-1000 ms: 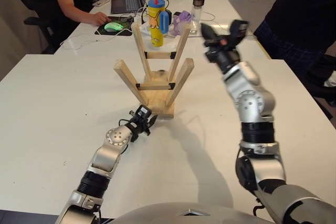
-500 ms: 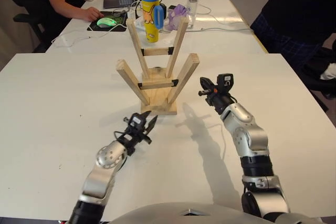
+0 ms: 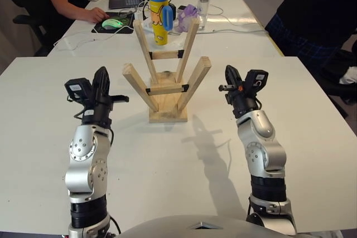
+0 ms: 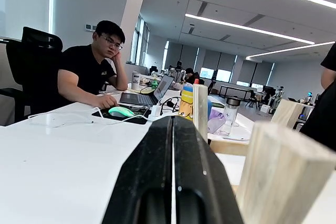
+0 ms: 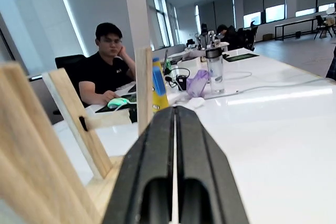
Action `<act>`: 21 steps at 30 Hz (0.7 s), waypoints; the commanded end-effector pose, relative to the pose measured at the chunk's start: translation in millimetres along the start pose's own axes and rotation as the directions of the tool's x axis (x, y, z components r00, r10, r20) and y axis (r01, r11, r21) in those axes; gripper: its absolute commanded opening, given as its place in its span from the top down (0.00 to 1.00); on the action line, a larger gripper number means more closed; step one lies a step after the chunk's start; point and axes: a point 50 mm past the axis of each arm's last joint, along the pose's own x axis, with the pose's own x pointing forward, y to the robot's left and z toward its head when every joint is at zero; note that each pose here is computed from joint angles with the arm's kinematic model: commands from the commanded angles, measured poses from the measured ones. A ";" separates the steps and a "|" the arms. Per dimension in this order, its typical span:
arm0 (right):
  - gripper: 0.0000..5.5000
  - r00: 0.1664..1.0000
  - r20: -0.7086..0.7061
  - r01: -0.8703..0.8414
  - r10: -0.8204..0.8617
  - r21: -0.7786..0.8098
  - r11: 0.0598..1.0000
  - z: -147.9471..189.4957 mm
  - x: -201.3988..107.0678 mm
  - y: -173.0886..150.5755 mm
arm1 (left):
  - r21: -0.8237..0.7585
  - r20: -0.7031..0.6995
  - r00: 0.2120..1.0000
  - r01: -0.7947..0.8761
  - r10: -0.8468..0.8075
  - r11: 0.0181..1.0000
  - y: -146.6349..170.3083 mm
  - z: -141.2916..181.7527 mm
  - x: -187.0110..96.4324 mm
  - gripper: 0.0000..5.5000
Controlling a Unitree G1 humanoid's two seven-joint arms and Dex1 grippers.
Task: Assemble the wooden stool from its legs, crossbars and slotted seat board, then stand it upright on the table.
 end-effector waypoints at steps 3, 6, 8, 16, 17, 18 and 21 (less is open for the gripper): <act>1.00 0.928 -0.092 -0.358 0.360 0.042 0.933 -5.6 15.8 67.2 | -0.022 -0.169 0.966 0.193 -0.194 0.981 -40.8 -29.0 22.9 1.00; 1.00 0.711 -0.374 -0.598 0.596 0.125 0.792 -47.6 -8.4 118.3 | -0.022 -0.220 0.941 0.260 -0.258 0.965 -65.0 -36.9 29.6 1.00; 1.00 0.742 -0.435 -0.536 0.509 0.070 0.841 -56.9 -11.1 100.8 | -0.003 -0.237 0.942 0.244 -0.238 0.970 -62.9 -39.3 32.3 1.00; 1.00 0.817 -0.549 -0.307 0.175 -0.157 0.939 -63.8 -4.6 6.7 | 0.161 -0.317 0.949 0.061 -0.007 0.985 4.2 -48.0 17.5 1.00; 1.00 0.831 -0.524 -0.305 0.187 -0.146 0.941 -60.2 1.5 6.9 | 0.189 -0.348 0.937 0.037 0.032 0.981 18.5 -51.4 12.2 1.00; 1.00 0.845 -0.495 -0.303 0.202 -0.133 0.944 -56.3 8.1 7.7 | 0.215 -0.378 0.923 0.016 0.068 0.976 31.8 -54.6 6.0 1.00; 1.00 0.892 -0.402 -0.273 0.206 -0.118 0.955 -43.0 27.2 2.0 | 0.261 -0.538 0.841 0.101 0.058 0.960 56.2 -71.1 -11.0 1.00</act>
